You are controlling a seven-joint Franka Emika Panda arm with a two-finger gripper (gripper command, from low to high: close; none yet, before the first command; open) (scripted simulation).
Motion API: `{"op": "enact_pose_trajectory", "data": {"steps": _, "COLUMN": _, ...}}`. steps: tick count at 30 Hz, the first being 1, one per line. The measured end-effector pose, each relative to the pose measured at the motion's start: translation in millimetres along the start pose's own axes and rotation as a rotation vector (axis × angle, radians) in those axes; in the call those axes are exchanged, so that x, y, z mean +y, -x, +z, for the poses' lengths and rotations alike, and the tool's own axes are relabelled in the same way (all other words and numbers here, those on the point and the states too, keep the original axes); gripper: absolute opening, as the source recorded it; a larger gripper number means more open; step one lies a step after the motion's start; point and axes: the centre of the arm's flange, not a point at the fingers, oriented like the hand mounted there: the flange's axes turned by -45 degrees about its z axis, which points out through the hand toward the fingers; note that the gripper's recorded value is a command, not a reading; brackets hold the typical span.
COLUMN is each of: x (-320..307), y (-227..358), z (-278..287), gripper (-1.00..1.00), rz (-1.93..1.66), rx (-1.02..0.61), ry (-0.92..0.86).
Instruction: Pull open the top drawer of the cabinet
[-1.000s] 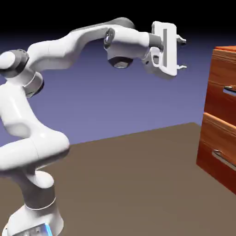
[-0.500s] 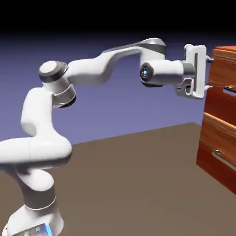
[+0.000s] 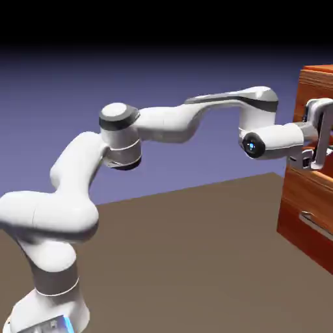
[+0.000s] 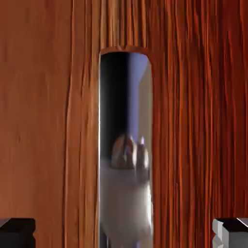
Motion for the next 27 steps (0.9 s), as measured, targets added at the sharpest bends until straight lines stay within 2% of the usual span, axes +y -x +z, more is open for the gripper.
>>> {"op": "enact_pose_trajectory", "data": {"steps": 12, "x": -0.1, "y": 0.5, "z": -91.5, "gripper": -1.00, "rz": -0.001, "rx": -0.001, "ry": -0.001}}
{"op": "enact_pose_trajectory", "data": {"steps": 27, "x": -0.2, "y": 0.5, "z": -251.9, "gripper": -1.00, "rz": -0.001, "rx": -0.001, "ry": -0.001}}
